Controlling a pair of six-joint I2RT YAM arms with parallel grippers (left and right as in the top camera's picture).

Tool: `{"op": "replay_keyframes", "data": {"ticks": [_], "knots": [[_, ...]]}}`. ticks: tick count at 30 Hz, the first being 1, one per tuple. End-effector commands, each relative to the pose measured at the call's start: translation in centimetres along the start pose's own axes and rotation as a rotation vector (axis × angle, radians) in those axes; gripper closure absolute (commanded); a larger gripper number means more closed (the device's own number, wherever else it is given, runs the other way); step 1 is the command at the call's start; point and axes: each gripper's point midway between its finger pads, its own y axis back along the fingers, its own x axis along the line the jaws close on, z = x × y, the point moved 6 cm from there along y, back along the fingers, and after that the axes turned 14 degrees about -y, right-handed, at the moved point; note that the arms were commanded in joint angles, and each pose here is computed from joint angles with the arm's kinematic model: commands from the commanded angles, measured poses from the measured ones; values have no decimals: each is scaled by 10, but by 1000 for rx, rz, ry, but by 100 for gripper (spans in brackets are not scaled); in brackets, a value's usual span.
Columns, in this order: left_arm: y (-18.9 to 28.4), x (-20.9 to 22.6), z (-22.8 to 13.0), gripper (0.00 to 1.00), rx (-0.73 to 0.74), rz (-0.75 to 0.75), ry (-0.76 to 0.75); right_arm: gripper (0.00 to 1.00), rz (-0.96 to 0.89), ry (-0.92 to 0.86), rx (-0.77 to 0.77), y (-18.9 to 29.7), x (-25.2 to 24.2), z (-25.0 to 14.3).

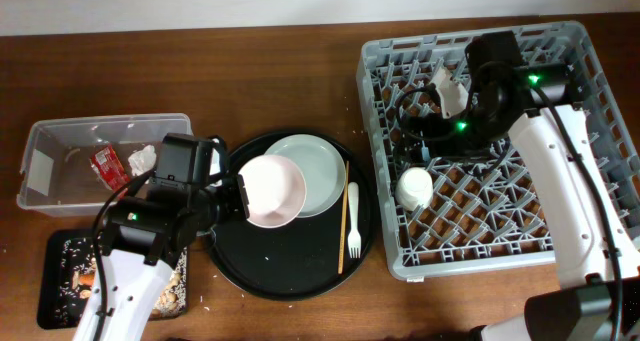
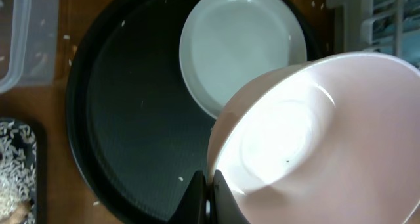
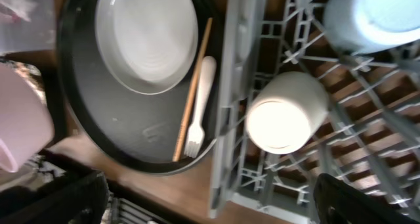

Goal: Sort waste into correct bins and load items into the dishwasher rack
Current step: 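Pass the pink bowl from the left gripper to the right gripper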

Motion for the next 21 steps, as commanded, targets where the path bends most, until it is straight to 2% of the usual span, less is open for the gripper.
{"op": "replay_keyframes", "data": {"ticks": [1, 4, 11, 18, 21], "knots": [[3, -11, 11, 99, -42, -40, -29, 10, 35, 19, 30, -4, 23, -10], [-7, -28, 17, 100, -56, -74, -83, 31, 47, 138, 34, -17, 55, -21], [-33, -37, 16, 99, 18, -75, -107, 33, 26, 281, 6, -39, 105, -44], [-35, -39, 15, 99, 31, -93, -107, 37, -187, 361, -86, -64, 121, -57], [-35, -40, 14, 99, 35, -107, -107, 51, -191, 359, -77, -74, 124, -54]]}}
